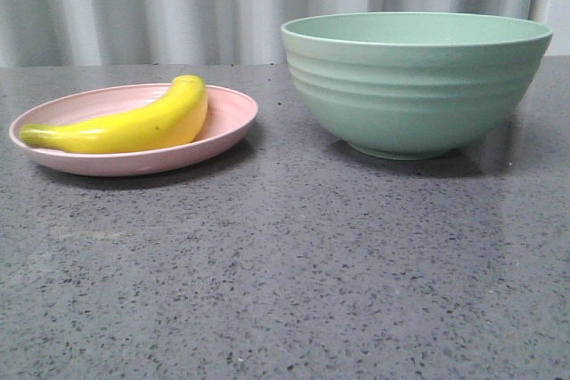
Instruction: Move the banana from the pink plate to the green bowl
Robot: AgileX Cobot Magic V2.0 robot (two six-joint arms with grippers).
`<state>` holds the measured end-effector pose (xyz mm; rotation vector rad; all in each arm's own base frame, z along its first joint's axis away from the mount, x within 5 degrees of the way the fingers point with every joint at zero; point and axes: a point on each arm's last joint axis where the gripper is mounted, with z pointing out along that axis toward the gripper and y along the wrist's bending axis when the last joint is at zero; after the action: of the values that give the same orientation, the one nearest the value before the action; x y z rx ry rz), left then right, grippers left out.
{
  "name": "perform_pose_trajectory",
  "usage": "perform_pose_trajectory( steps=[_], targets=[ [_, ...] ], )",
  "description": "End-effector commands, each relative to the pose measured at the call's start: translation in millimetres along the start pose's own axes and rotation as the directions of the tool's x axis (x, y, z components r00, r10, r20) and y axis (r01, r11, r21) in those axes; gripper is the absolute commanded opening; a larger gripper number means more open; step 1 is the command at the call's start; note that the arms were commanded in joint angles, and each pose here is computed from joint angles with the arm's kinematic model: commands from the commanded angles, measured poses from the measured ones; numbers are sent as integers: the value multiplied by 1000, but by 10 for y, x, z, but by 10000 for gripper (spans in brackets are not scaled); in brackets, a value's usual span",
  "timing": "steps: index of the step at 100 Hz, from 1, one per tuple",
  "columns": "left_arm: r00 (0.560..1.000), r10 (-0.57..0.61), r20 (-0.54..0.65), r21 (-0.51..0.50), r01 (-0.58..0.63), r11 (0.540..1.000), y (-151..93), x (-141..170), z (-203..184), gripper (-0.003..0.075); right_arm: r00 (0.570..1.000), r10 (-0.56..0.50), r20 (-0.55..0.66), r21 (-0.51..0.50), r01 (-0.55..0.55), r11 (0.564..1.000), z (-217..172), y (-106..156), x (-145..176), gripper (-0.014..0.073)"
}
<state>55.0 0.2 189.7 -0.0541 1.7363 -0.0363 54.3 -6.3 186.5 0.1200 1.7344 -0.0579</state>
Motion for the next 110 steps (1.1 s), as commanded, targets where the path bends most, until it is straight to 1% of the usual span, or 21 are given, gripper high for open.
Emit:
perform_pose_trajectory(
  steps=[1,15,25,55,59,69,79,89,100,110],
  targets=[
    [993,-8,114,8,7,1000,-2,-31,-8,-19,991,-17,133,0,17,1000,4,2,-53,-74],
    [985,-26,171,15,24,1000,-5,-83,-16,-19,981,-17,194,-4,18,1000,-5,7,-108,-74],
    [982,-39,185,19,36,999,-6,-95,-18,-19,970,-16,241,-7,19,1000,-14,10,-151,-74],
    [966,-43,254,23,38,999,-9,-190,-44,-19,954,-16,299,-11,20,1000,-32,15,-213,-74],
    [964,-43,263,24,38,999,-11,-218,-54,-19,955,-16,297,-10,20,1000,-34,15,-216,-74],
    [956,-43,289,27,37,999,-16,-314,-91,-19,960,23,279,-18,-18,1000,-58,14,-279,-74],
    [950,-44,310,30,36,999,-24,-435,-143,-19,959,22,282,-17,-18,1000,-114,17,-413,-74],
    [937,-44,347,34,34,999,-33,-585,-212,-19,967,22,254,-15,-19,1000,-161,20,-543,-74],
    [942,-44,332,35,34,999,-43,-719,-253,-19,972,24,232,-14,-22,1000,-194,24,-718,-71],
    [940,-44,338,36,33,999,-52,-863,-276,-19,982,24,187,-11,-22,1000,-176,28,-866,-71]
  ],
)
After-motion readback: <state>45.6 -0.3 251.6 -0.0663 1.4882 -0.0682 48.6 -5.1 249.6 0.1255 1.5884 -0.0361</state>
